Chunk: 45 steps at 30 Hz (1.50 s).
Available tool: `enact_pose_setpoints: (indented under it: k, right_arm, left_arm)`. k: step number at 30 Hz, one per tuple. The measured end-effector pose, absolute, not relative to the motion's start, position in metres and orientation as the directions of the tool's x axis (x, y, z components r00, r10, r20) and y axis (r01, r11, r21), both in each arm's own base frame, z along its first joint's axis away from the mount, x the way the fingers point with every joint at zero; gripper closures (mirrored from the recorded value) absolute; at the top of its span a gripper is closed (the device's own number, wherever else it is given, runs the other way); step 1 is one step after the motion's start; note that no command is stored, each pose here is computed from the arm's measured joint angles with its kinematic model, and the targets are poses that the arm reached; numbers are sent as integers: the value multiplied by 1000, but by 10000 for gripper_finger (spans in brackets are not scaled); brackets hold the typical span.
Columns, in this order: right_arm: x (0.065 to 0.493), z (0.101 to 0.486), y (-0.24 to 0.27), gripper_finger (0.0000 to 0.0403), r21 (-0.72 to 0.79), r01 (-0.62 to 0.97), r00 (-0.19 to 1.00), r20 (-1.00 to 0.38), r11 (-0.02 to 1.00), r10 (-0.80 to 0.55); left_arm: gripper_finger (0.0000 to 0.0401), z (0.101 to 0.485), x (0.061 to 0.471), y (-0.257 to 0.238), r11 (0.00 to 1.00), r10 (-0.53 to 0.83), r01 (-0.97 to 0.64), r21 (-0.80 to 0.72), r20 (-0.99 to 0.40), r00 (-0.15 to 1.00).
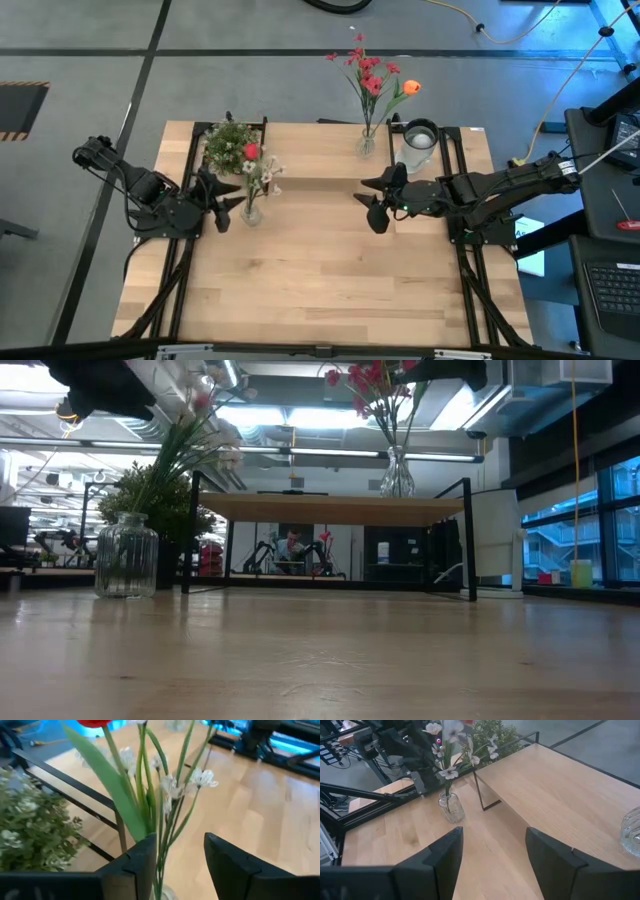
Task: Pick and place flowers into a vace then onto a shelf
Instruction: Put the transparent flower vase on the shelf
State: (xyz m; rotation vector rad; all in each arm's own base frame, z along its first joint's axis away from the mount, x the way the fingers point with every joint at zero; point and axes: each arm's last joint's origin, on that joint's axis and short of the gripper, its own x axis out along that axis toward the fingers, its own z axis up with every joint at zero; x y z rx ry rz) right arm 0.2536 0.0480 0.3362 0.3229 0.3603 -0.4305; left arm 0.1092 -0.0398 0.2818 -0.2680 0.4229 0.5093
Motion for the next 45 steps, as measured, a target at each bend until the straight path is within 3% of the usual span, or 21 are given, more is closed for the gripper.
enact_pose_setpoints:
  k: [8, 12, 28, 36, 45]
  right_arm:
    - [254, 336, 48, 186, 227, 456, 848, -403, 860, -344]
    - [254, 336, 48, 186, 227, 456, 848, -403, 861, -344]
    - [254, 336, 48, 186, 231, 458, 848, -404, 858, -344]
    - [253, 336, 48, 186, 228, 460, 845, -409, 858, -344]
    - [253, 336, 48, 186, 227, 460, 845, -409, 858, -344]
  left_arm:
    - [232, 277, 112, -45, 921, 281, -382, -74, -552, 785]
    - [224, 268, 112, -47, 941, 255, -339, -8, -642, 723]
    - [174, 245, 131, -47, 892, 386, -426, 151, -745, 543]
    - [155, 234, 142, -45, 869, 326, -488, 79, -833, 447]
    - [154, 229, 152, -37, 833, 364, -543, 103, -842, 398]
